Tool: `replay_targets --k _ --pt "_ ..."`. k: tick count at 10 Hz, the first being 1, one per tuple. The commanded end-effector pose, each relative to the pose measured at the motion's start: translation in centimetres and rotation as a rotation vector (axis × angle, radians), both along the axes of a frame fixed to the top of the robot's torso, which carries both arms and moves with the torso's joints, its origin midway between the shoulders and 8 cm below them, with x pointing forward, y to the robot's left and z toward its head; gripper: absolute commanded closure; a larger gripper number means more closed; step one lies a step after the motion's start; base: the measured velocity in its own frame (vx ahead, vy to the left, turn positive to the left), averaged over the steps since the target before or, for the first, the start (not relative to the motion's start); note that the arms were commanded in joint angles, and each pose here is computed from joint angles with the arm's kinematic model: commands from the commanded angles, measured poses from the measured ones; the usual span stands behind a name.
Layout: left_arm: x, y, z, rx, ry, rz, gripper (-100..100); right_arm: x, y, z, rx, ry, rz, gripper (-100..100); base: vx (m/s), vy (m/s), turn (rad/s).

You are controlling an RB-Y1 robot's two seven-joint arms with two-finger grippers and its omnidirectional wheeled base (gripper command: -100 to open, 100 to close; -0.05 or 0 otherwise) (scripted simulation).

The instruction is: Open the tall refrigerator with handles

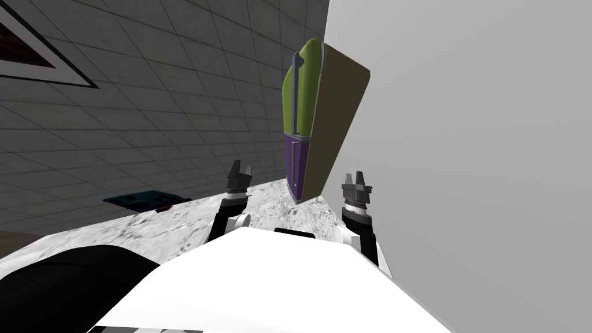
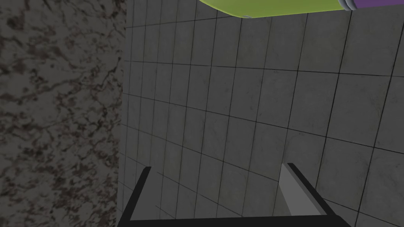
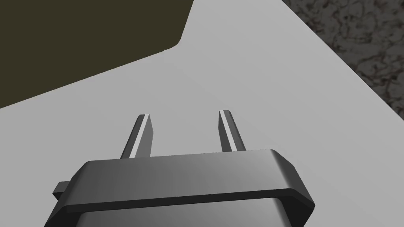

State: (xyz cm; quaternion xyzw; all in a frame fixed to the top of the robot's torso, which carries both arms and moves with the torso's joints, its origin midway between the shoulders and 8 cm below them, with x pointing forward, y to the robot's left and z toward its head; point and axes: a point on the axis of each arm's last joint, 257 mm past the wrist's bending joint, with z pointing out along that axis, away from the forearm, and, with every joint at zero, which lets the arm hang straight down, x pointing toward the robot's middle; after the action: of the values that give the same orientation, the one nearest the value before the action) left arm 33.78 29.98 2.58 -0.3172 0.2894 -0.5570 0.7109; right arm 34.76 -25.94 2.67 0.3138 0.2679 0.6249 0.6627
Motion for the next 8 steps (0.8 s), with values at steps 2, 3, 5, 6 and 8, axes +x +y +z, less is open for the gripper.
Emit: replay_targets --k 2,3,5,6,8 --pt "0.0 0.0 0.0 0.0 0.0 0.0 0 0.0 0.0 0.0 0.0 0.0 0.0 0 0.0 0.0 0.0" --pt "0.0 0.0 0.0 0.0 0.0 0.0 0 0.0 0.0 0.0 0.0 0.0 0.0 0 0.0 0.0 0.0" --pt "0.0 0.0 0.0 0.0 0.0 0.0 0 0.2 0.3 -0.5 -0.058 0.02 0.009 -100 0.01 0.005 0.011" --pt "0.0 0.0 0.0 0.0 0.0 0.0 0 0.4 0.4 -0.9 -0.102 0.037 0.009 -100 0.034 0.016 0.026" --pt "0.0 0.0 0.0 0.0 0.001 0.0 0 0.6 0.6 -1.5 -0.165 0.059 0.013 -100 0.042 0.023 0.021"
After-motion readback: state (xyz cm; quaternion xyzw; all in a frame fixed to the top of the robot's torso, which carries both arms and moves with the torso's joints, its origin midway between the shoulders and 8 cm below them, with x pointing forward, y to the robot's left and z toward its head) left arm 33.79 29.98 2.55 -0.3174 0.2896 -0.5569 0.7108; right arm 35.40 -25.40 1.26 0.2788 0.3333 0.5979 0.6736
